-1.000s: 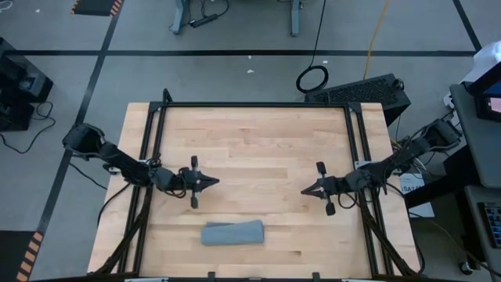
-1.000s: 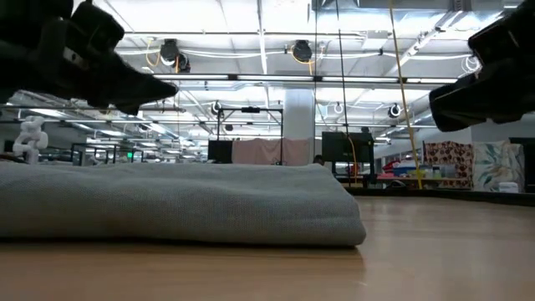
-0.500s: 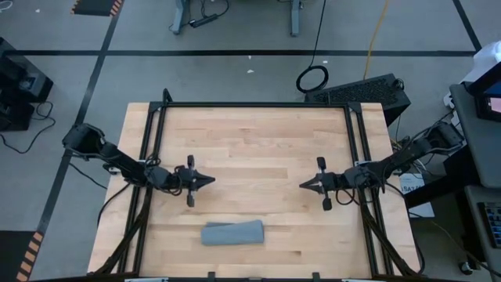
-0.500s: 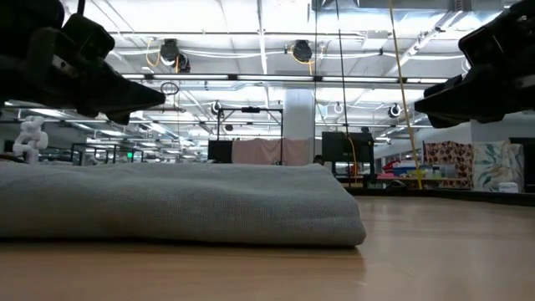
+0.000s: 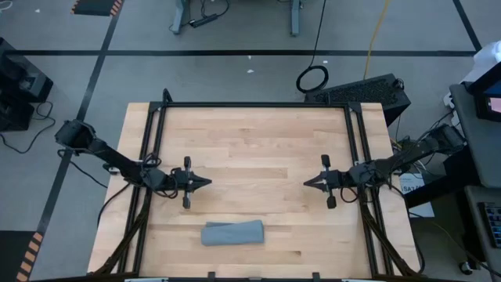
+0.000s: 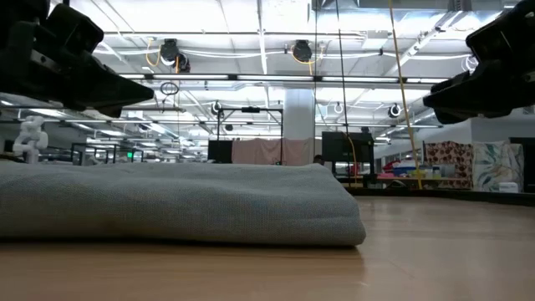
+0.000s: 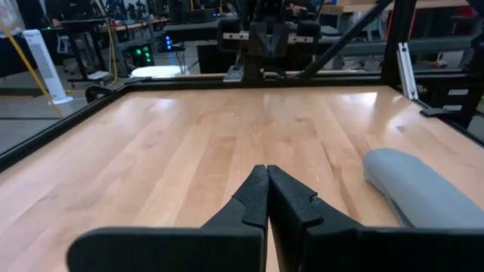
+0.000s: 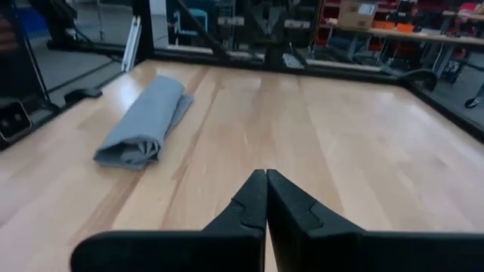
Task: Roll towel
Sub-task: Return to Home Position
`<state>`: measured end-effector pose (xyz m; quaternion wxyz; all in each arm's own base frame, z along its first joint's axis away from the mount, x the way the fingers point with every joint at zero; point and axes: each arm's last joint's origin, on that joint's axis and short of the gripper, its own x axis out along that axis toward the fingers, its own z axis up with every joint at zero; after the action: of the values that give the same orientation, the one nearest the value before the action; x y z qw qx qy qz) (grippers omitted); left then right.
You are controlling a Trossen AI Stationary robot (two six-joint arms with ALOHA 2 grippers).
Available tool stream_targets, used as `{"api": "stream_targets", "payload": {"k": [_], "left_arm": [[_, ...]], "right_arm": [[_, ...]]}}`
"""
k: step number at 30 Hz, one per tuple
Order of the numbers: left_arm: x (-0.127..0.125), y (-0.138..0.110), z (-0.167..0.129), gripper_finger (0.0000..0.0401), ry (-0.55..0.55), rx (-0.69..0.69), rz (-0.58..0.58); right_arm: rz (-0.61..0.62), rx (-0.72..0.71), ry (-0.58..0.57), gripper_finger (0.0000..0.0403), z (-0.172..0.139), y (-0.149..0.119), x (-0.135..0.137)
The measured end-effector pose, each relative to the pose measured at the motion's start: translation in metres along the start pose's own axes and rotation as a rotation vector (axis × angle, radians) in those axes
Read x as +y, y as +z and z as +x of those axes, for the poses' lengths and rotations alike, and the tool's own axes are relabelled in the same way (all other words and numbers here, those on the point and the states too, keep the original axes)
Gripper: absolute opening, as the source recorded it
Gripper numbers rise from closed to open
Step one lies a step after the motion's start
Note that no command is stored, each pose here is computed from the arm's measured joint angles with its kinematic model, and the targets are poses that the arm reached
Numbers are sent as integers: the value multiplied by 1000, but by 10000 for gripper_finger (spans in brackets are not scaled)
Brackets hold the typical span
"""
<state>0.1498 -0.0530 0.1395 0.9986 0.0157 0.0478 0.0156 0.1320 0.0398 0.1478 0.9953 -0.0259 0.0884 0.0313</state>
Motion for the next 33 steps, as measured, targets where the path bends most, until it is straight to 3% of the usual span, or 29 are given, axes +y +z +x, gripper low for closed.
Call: {"api": "stream_targets", "payload": {"k": [18,33], "left_arm": [[13,13,-28,8,-7,3,47],[25,20,-56,6,-60,-97,12]], "right_arm": [[-34,-104,79,0,-25,10,-5],[-85,-195,54,0,-40,14,-11]]}}
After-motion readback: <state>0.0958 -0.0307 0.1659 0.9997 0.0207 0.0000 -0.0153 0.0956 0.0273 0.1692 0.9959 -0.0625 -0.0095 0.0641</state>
